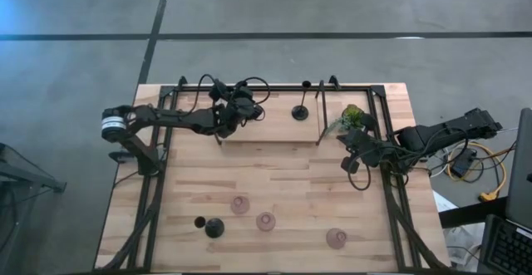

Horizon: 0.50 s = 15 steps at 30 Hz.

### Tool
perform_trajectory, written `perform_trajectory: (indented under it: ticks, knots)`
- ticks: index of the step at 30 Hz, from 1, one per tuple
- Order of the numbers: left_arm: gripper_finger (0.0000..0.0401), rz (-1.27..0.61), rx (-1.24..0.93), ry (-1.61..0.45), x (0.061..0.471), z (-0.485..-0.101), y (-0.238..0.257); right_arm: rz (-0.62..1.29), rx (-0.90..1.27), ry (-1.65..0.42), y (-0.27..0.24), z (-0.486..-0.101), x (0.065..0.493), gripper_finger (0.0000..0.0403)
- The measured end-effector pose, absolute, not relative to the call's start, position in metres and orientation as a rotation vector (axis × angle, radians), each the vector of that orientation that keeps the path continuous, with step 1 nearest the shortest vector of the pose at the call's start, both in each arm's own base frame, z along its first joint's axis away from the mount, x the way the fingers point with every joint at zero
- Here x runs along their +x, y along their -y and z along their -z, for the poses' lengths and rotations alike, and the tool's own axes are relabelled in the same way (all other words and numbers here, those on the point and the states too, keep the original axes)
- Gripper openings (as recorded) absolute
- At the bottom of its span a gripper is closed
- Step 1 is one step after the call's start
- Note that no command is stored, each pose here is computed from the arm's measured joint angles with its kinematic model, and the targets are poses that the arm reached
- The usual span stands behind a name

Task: Pick & Place candle stick holders
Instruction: Put the top black candle holder on the shelf

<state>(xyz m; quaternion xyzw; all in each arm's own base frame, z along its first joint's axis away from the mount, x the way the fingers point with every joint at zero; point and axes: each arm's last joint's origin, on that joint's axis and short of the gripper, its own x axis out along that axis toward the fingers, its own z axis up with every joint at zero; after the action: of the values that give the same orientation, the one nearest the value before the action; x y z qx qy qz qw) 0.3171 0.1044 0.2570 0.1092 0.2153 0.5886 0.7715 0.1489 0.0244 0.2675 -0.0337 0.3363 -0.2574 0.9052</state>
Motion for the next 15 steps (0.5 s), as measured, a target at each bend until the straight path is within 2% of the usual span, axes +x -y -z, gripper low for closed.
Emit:
perform_trajectory:
  ticks: [8,15]
  knots:
    - [0.0197,-1.272,0.242,-0.447,0.31,-0.272,-0.101,0.532,-0.07,-0.695,-0.024,-0.267,0.149,0.0008]
    - [0.0197,-1.269,0.249,-0.469,0.307,-0.27,-0.1,0.532,-0.07,-0.694,-0.024,-0.267,0.149,0.0008]
